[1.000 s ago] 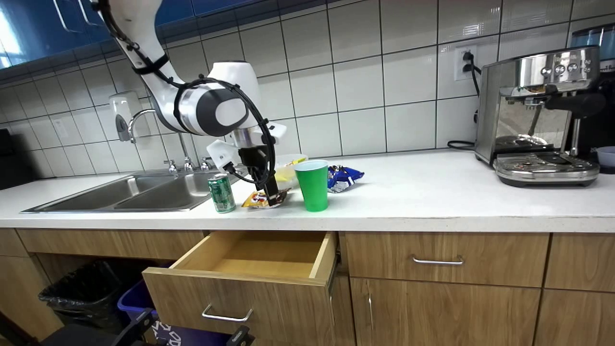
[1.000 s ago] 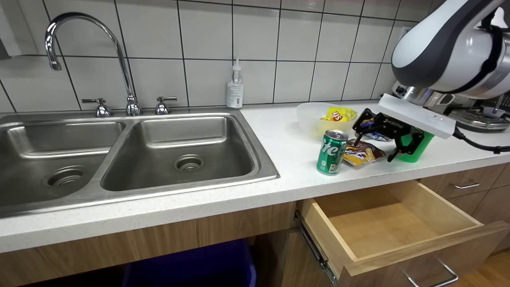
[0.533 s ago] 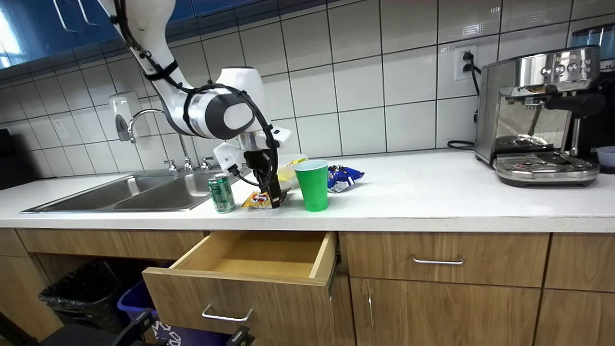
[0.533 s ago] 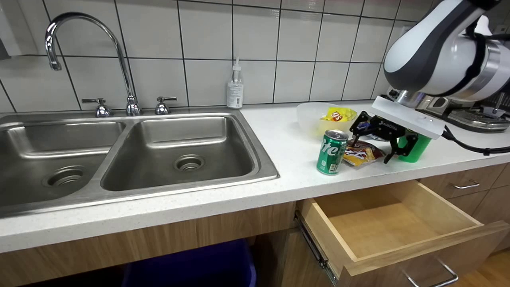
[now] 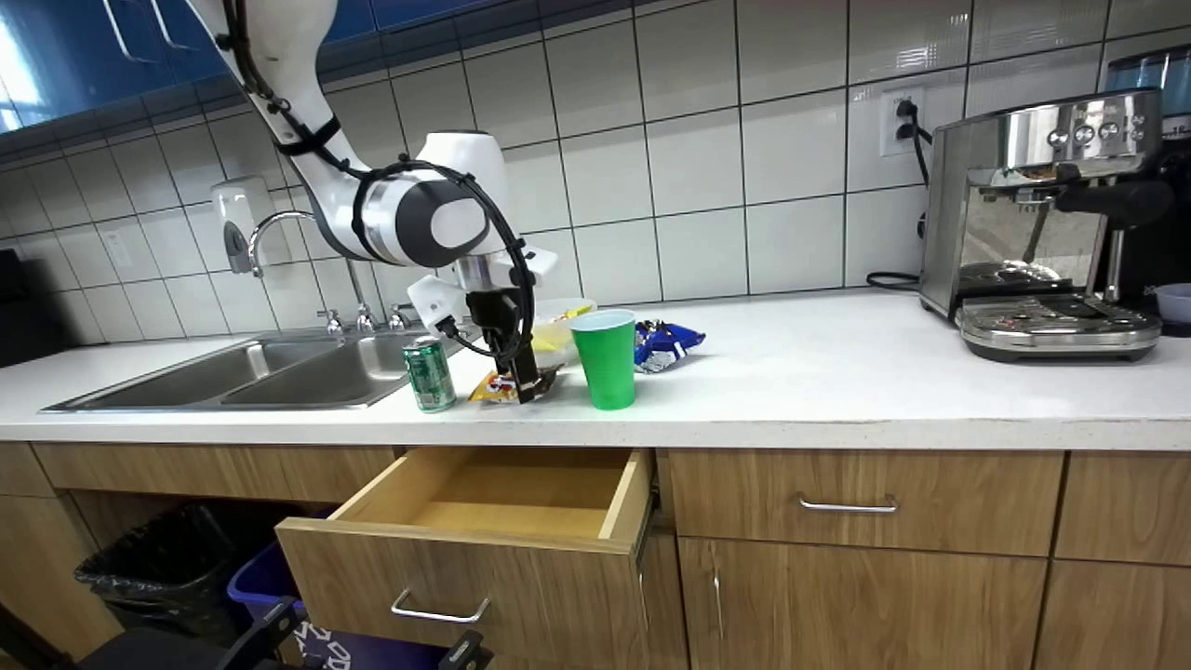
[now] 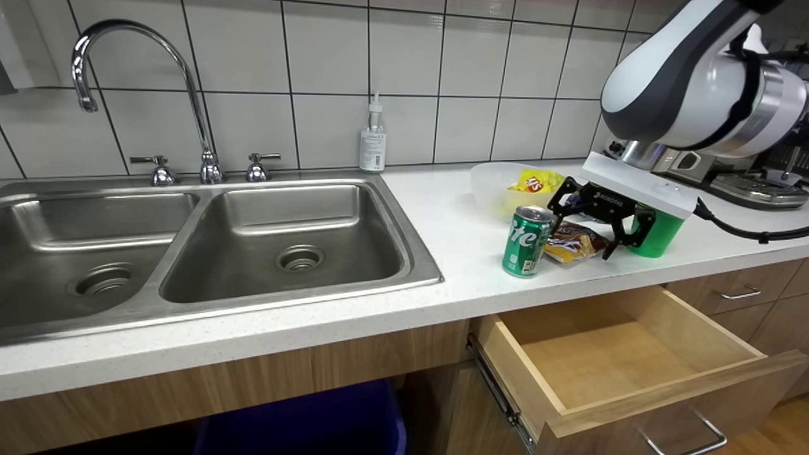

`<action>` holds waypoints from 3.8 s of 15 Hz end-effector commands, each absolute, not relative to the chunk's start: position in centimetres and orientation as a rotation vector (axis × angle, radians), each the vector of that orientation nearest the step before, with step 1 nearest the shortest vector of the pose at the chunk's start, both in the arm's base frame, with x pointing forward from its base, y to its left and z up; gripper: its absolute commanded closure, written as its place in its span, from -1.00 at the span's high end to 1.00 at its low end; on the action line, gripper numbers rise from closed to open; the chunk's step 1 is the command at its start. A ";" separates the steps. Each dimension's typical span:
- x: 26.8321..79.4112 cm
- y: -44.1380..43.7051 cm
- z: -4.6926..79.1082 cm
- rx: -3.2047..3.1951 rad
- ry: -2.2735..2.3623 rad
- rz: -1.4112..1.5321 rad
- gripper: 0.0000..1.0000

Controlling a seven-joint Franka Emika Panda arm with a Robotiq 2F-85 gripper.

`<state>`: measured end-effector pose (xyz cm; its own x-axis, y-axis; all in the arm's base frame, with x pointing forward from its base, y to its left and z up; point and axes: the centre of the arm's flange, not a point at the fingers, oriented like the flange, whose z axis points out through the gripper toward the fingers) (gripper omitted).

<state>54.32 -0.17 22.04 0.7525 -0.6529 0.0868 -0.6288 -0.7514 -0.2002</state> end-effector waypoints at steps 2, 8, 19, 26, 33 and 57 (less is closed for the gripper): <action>55.0 0.3 23.6 -2.788 1.044 -0.215 1.00; 55.2 0.3 24.2 -2.784 1.039 -0.224 1.00; 55.3 0.2 24.4 -2.783 1.040 -0.234 -0.46; 55.3 0.0 24.4 -2.786 1.042 -0.234 -1.00; 54.4 0.2 25.4 -2.793 1.006 -0.255 -1.00; 41.2 -0.2 27.0 -2.821 0.947 -0.188 -1.00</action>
<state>43.84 -0.39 26.13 0.7688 -0.6351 0.0744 -0.6133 -0.7653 -0.1953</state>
